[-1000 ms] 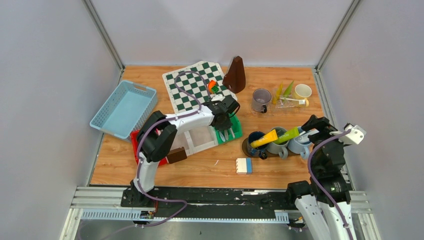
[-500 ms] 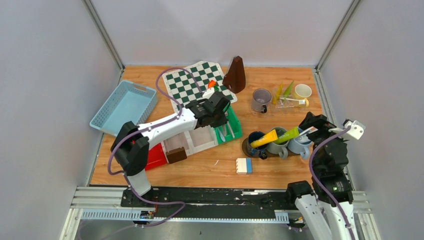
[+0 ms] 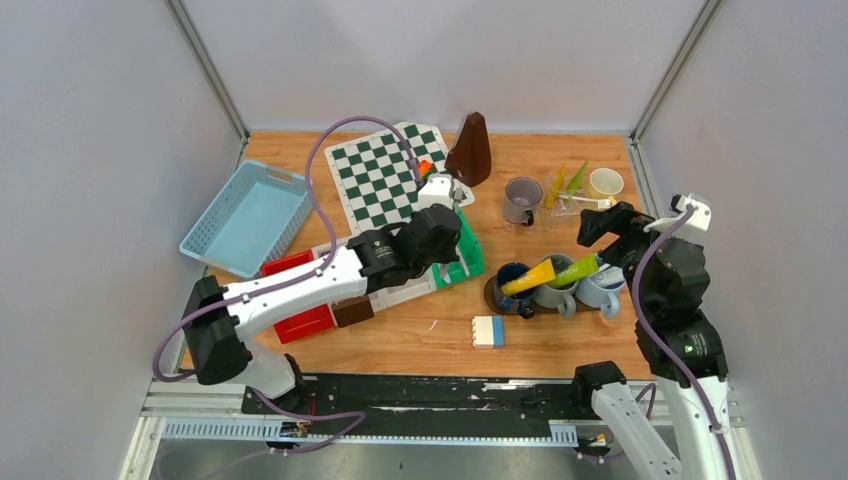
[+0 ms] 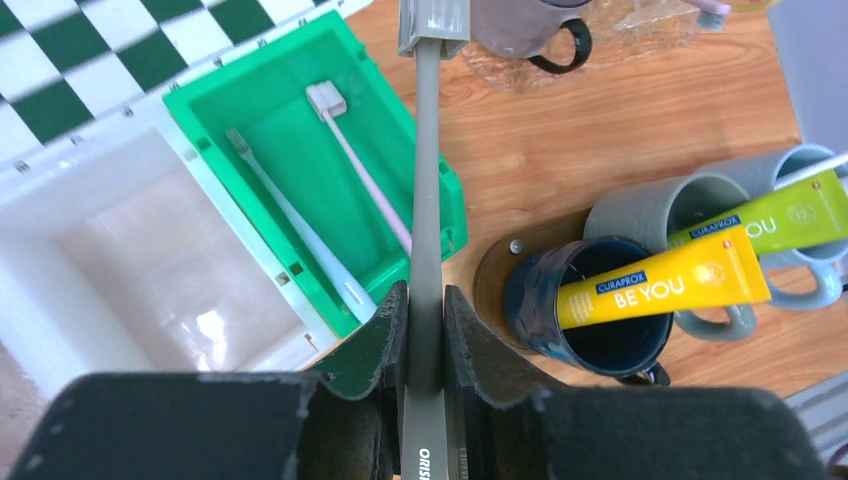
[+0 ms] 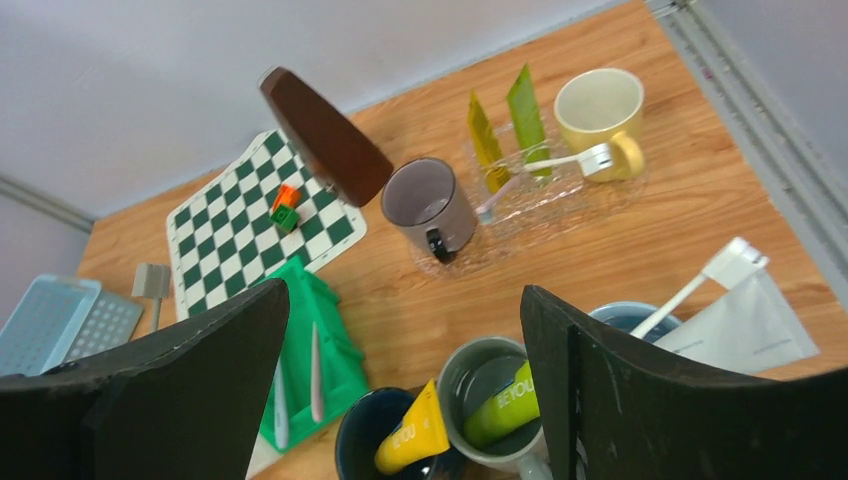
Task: Prepare toiletry sets of a toothbrush and toothpaste on the tray
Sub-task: Pick up the toothbrush from the storage box, then place the toothbrush in the cup.
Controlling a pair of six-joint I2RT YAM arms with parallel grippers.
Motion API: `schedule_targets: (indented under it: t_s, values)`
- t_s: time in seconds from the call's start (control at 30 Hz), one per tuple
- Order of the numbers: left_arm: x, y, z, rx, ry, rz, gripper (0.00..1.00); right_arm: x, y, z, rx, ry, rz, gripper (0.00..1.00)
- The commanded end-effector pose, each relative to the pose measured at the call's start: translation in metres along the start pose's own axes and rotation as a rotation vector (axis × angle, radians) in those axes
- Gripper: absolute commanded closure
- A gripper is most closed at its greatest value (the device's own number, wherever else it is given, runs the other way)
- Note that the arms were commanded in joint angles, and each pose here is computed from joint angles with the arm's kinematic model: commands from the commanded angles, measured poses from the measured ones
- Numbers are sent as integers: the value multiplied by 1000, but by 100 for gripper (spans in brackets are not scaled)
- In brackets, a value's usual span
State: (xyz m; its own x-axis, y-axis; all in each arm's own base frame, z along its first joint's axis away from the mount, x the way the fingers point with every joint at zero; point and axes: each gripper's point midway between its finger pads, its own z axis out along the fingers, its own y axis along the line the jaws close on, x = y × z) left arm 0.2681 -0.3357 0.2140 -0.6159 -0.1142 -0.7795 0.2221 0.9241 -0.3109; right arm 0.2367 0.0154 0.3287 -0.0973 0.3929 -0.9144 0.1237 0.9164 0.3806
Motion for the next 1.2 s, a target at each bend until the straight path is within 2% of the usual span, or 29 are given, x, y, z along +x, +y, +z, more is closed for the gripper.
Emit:
schedule_targets:
  t_s: [0.0, 0.23, 0.37, 0.57, 0.8, 1.17]
  values:
    - [-39, 0, -24, -1, -202, 185, 100, -1, 33, -11, -124, 107, 70, 13]
    - [-44, -29, -46, 50, -338, 527, 100, 2, 67, -17, -255, 215, 170, 13]
    - [-42, -45, -52, 37, -409, 671, 100, 12, 78, -17, -289, 272, 253, 13]
    - [-37, -70, -53, 30, -473, 800, 100, 21, 90, -13, -326, 322, 364, 14]
    - [-20, -90, -49, 18, -491, 930, 100, 25, 99, -9, -348, 349, 439, 17]
    - [-12, -116, -53, 44, -523, 994, 100, 57, 95, 4, -306, 446, 505, 25]
